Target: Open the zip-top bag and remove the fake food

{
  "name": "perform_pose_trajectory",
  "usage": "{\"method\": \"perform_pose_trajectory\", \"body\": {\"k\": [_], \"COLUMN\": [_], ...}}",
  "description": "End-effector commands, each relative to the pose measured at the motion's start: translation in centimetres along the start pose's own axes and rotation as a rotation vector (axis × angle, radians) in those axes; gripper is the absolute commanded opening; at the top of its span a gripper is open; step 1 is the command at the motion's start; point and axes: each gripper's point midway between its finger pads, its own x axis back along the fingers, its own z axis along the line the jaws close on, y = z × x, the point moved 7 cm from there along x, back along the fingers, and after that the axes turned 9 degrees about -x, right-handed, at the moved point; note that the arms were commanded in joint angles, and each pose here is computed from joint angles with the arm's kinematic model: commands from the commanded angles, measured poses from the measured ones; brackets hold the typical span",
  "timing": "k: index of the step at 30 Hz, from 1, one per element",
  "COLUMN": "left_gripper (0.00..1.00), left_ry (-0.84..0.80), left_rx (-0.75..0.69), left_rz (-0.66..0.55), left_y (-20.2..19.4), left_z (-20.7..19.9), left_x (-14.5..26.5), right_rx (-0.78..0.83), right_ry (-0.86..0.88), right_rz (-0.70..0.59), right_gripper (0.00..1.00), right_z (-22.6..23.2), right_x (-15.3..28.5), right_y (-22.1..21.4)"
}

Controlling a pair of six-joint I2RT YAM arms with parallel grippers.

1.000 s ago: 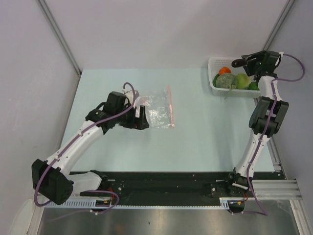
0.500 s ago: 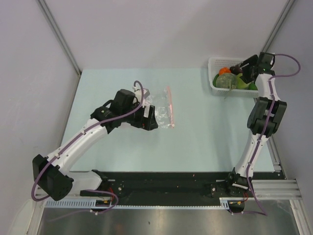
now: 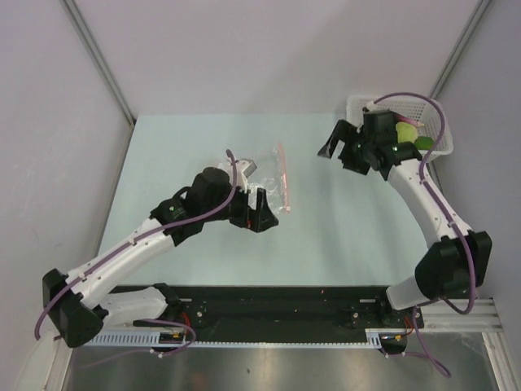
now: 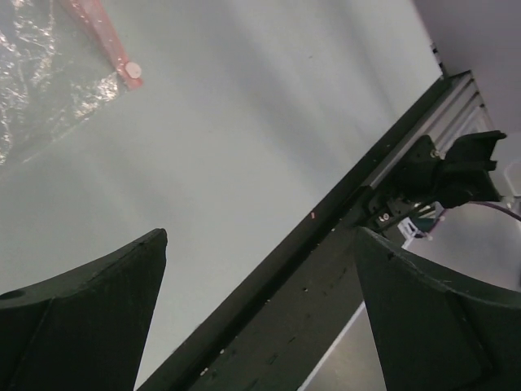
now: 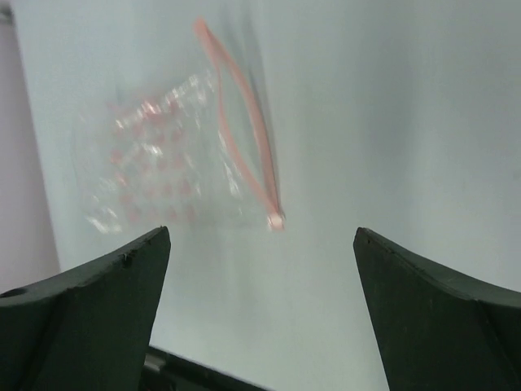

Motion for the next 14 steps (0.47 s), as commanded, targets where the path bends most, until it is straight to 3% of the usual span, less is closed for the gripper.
{"method": "perform_pose_trajectory", "body": {"k": [1, 6, 9, 13, 14], "left_gripper": [1.00, 1.00, 0.99, 1.00, 1.00], "left_ry": [-0.098, -0.094, -0.135, -0.240, -0.274], "left_rx": [0.060, 0.149, 0.191, 0.250, 0.253], "left_rz": [-0.242, -0.383, -0.446, -0.574, -0.618], "left_y": [1.3, -0.2, -1.1, -2.1, -2.6], "left_z": [-2.4, -1.8, -1.8, -2.3, -2.3], "left_x": [2.3, 3.4, 4.1, 5.7, 6.5], "right_rx": [0.111, 0.062, 0.041, -0.012, -0.017], "right_ry": [-0.090, -0.107, -0.007, 0.161, 0.285], "right_rz": [0.042, 0.143, 0.139, 0.057, -0.016], "right_gripper": [1.00, 1.00, 1.00, 1.00, 1.00], "right_z": [-0.9, -4.3, -5.4, -7.6, -7.2], "right_x": [3.7, 6.7, 9.5, 13.3, 16.0], "right_y": [-5.5, -12.1, -14.2, -16.9, -16.9]}}
